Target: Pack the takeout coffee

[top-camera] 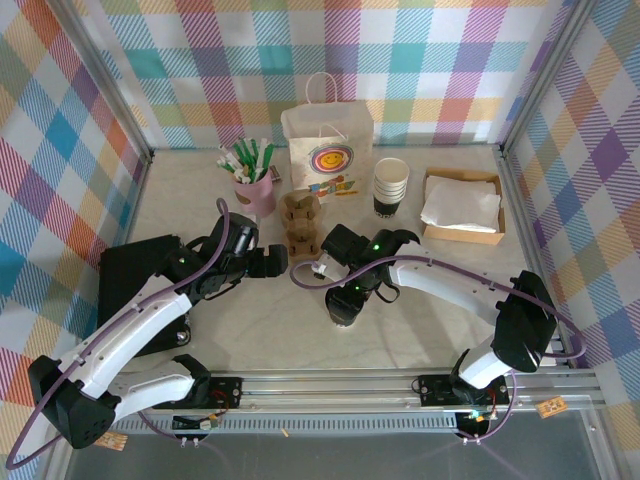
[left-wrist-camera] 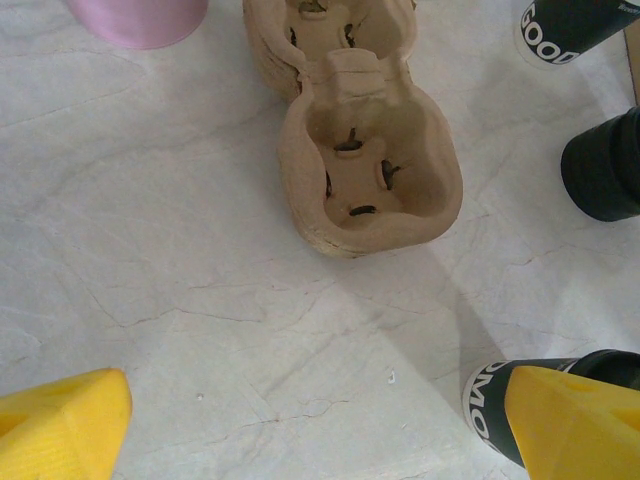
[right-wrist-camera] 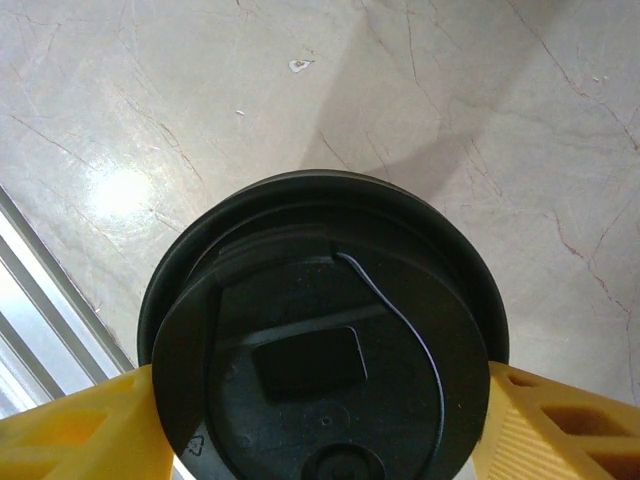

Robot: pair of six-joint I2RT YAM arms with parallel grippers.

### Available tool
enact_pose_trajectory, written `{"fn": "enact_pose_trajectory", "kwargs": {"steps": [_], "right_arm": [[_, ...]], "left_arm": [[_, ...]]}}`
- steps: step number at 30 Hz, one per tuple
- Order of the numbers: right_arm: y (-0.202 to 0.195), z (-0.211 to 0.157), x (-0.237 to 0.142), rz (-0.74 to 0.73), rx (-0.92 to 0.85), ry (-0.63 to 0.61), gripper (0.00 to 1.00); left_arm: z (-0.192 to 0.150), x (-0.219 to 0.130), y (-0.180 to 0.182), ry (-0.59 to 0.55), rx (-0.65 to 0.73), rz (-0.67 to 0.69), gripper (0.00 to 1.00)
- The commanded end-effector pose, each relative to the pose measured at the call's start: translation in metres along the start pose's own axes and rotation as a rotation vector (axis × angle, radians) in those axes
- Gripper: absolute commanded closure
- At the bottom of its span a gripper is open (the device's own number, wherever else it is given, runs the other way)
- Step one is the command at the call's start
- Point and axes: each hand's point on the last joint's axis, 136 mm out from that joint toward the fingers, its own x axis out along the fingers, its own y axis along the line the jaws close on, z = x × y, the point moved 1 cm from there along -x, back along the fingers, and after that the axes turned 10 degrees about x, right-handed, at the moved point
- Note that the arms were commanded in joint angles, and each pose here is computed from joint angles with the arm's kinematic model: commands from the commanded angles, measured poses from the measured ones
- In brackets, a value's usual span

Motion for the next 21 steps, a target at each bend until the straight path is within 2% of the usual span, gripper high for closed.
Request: {"fn": "enact_pose_trajectory", "kwargs": {"steps": [1,8,14,21], "right_arm": [[-0.0035,-0.0201,0.0099,-0.026,0.022,0.084,0.38],[-0.0064,-0.0235,0.0046,-0.043,0.045,0.069,0.4],[-0.004,-0.0267,0.0071,-0.028,0.04,0.082,0.28],[-0.002,-0.0291,0.0107,-0.017,0.024,0.096,0.22]], "left_arm": [[0.0049,0.0029,0.0019,-0.006,-0.007,0.004,0.04],[0.0073,0.0067,-0.0003,-0.006,-0.012,-0.001,0.04],[0.0076,0.0092,-0.0021,-0.005,-0.023,-0.007,0.04],[0.0065,0.0087,-0.0016,-0.002,-0.03,-0.006,0.04]]}}
